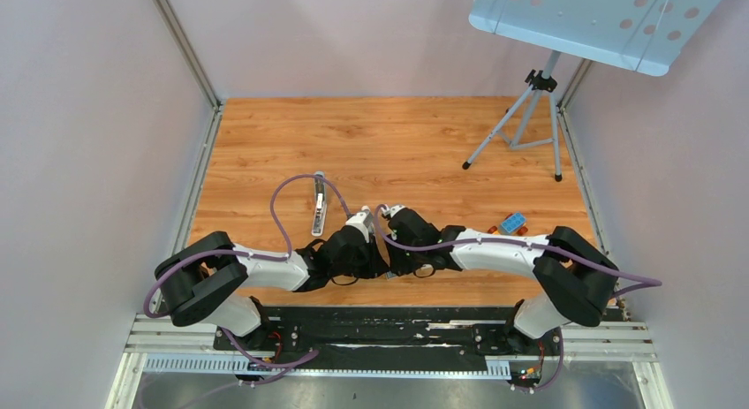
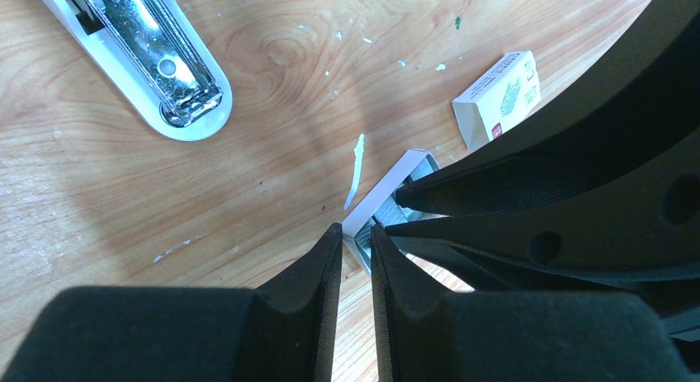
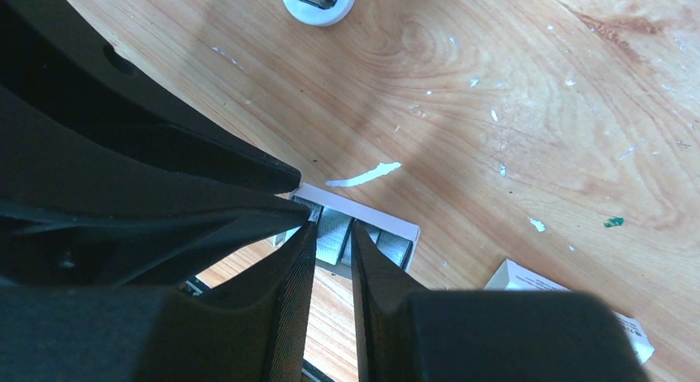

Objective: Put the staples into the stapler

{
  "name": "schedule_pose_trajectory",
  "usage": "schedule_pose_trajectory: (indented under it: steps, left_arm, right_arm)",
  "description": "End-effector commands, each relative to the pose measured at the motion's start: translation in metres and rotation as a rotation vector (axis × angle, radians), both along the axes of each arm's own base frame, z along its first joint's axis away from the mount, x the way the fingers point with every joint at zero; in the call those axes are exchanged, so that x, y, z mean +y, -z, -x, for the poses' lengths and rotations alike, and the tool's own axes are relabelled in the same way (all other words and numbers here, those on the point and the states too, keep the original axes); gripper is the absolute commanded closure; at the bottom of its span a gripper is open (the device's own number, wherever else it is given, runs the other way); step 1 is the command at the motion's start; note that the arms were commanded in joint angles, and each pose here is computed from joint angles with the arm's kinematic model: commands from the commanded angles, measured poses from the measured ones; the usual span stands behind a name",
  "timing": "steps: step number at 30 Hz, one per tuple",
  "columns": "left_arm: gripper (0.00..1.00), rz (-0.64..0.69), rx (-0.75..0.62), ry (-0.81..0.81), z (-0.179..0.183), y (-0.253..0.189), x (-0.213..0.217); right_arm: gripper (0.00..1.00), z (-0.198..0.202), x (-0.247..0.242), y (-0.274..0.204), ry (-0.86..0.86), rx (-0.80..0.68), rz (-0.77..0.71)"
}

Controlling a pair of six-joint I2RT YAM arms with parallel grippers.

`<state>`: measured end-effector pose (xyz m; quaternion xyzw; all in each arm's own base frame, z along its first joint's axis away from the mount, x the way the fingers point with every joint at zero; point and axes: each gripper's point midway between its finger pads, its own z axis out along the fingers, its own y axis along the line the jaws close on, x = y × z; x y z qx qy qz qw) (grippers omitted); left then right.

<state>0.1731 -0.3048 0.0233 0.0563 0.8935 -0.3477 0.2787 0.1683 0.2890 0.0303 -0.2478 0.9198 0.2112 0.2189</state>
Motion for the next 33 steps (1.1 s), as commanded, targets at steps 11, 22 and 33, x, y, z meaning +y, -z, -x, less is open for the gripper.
schedule_pose_trajectory:
  steps: [11,22,33]
  left_arm:
    - [0.8,-0.092,0.018,-0.001,0.005,0.019,0.012]
    - [0.8,-0.089,0.023,-0.002,0.006,0.021,0.013]
    - [0.8,-0.088,0.022,-0.007,0.006,0.02,0.014]
  right_arm:
    - [0.78,-0.002,0.003,-0.012,0.002,-0.037,-0.029]
    - [0.79,-0.004,-0.008,-0.022,0.035,-0.088,-0.049]
    - [0.77,0.0,-0.009,-0.004,0.032,-0.026,0.034]
